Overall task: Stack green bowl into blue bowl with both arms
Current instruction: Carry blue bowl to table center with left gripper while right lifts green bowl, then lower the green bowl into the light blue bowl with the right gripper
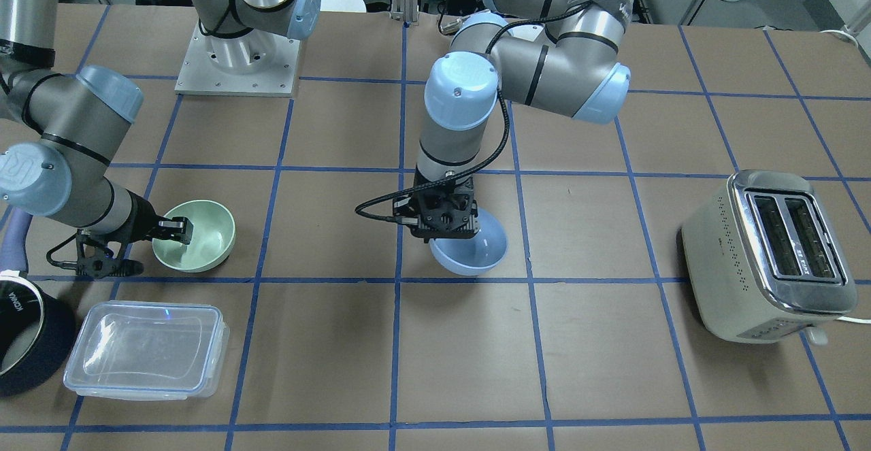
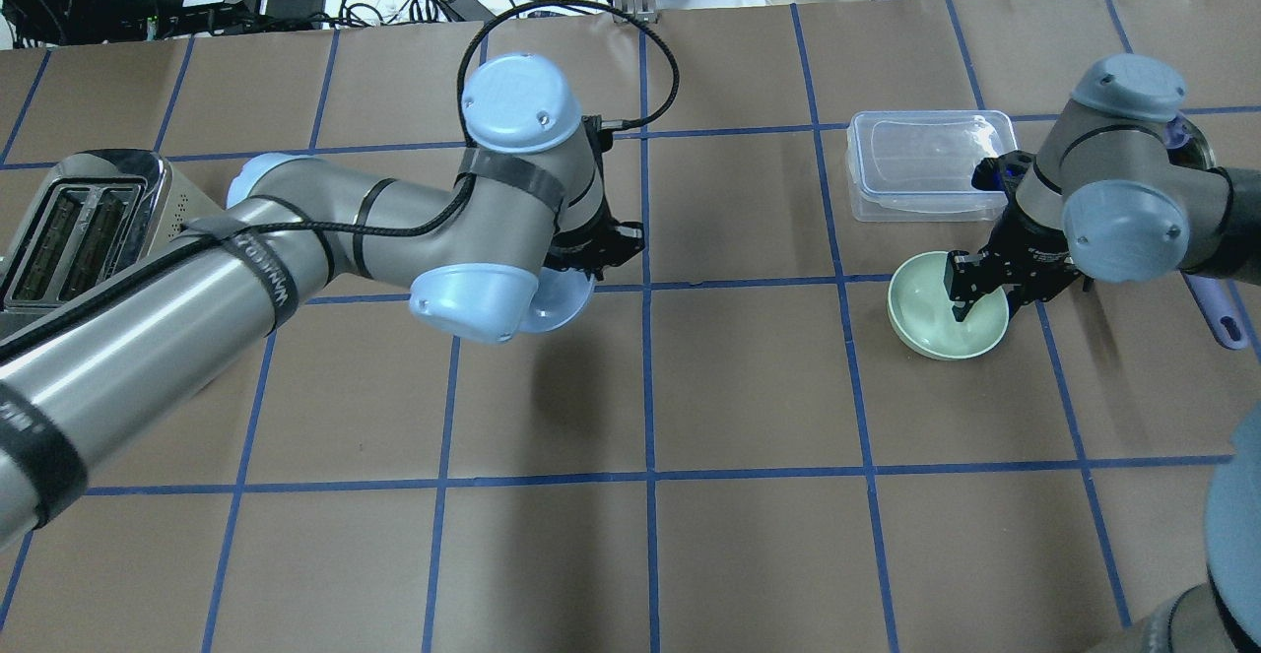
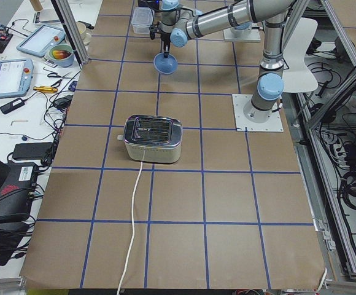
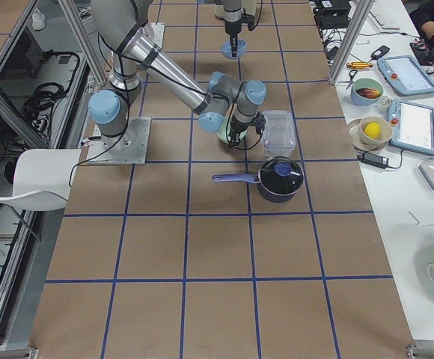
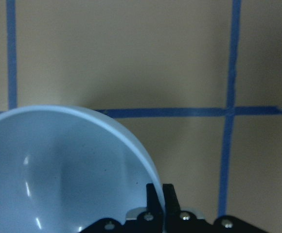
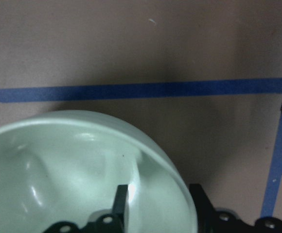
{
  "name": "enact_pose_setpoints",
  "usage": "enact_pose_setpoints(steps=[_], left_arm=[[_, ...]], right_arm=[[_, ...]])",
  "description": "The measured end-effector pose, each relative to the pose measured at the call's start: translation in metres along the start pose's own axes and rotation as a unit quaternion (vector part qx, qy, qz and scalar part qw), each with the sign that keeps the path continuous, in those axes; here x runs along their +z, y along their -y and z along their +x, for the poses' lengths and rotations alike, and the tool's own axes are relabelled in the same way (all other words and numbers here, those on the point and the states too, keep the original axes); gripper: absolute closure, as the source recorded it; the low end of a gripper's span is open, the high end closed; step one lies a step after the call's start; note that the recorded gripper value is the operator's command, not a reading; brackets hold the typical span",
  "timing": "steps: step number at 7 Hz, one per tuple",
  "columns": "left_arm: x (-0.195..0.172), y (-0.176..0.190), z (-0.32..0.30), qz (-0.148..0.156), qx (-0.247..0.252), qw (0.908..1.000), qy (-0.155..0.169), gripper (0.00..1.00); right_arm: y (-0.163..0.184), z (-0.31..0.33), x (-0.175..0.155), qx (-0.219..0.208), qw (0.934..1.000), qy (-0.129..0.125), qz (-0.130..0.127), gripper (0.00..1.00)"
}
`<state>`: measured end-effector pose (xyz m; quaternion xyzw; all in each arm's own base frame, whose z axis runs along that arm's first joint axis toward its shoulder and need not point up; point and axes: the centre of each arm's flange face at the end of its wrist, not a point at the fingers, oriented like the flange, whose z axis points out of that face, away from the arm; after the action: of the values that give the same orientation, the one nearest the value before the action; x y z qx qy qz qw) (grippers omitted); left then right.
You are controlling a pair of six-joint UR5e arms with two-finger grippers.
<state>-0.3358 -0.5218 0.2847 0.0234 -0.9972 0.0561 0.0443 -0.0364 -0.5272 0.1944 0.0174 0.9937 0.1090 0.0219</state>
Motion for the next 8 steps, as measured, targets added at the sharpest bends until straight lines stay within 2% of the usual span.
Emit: enact_pose_setpoints(steps=[1, 3, 4, 5, 7, 8], left_arm=[[0.004, 0.019, 0.028, 0.007, -0.007, 0.9999, -0.008, 1.00], [0.044, 0.029, 0.055, -0.007, -0.006, 1.0000, 0.002, 1.00], [0.060, 0.029, 0.060, -0.013, -0.005, 0.9999, 0.009, 0.64], [0.066, 0.027, 0.065, -0.014, -0.003, 0.9998, 0.011, 0.01], [0.055, 0.030, 0.065, -0.005, 0.000, 1.0000, 0.008, 0.00], [0.024, 0.044, 0.047, 0.016, 0.000, 0.9999, 0.001, 0.00]], right_arm=[[-0.001, 0.001, -0.004, 0.001, 1.0000, -0.001, 0.002, 1.00], [0.001, 0.007, -0.024, 0.005, 0.9999, -0.004, 0.014, 1.00], [0.005, 0.009, -0.040, 0.006, 0.9999, -0.003, 0.014, 1.00], [0.012, 0.011, -0.060, 0.006, 0.9999, 0.001, 0.011, 1.00], [0.024, 0.010, -0.099, 0.006, 0.9995, 0.029, 0.006, 1.00], [0.026, 0.006, -0.109, 0.007, 0.9989, 0.046, 0.009, 1.00]])
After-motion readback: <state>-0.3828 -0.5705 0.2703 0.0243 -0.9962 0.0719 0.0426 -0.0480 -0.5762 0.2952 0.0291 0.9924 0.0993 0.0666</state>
